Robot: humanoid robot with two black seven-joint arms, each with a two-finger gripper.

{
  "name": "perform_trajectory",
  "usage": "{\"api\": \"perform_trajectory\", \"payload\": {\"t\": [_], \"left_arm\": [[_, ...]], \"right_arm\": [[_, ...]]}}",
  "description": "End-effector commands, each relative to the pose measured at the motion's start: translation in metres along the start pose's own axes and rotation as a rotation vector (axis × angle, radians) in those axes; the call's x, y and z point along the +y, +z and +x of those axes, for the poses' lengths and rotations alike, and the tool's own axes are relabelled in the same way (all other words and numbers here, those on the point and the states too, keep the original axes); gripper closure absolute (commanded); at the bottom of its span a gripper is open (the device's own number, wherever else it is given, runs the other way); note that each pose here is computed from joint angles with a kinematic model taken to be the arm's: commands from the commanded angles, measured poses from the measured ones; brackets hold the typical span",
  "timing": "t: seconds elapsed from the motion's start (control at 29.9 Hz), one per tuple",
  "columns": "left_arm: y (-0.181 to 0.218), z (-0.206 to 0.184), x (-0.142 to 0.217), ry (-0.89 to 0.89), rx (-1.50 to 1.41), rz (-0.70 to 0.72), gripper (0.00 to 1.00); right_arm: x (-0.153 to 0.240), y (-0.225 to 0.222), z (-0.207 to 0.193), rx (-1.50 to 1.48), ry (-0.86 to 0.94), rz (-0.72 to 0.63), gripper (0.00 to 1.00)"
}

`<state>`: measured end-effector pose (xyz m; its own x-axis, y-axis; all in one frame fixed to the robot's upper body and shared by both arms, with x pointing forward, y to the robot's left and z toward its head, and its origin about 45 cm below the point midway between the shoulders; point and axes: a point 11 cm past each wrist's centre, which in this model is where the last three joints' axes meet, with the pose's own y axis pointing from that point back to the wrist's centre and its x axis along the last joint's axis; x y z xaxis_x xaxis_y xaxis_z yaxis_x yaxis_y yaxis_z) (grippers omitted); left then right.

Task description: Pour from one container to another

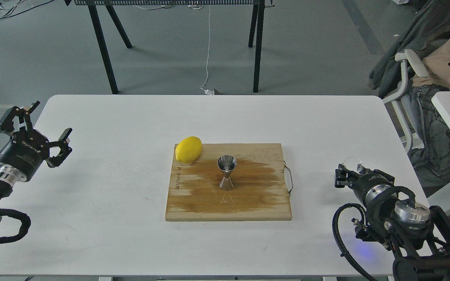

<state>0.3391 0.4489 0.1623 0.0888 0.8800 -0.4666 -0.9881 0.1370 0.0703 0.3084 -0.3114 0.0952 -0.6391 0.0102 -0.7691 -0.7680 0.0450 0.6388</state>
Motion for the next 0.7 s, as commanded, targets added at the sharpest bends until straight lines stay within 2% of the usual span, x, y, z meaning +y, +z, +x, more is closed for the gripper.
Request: {"api": "perform_trajectory", "payload": {"t": [0.0,0.67], "left_arm": [[-0.0004,0.0003,0.0004,0.001,0.000,0.001,0.00],[-0.0004,0.0003,0.0004,0.001,0.000,0.001,0.00]], "right_arm": [[-0.0001,0.0007,0.0022,0.002,0.009,-0.002,0.67],[0.0000,0.0047,0.0076,0.014,0.022,-0.011,0.55]]}}
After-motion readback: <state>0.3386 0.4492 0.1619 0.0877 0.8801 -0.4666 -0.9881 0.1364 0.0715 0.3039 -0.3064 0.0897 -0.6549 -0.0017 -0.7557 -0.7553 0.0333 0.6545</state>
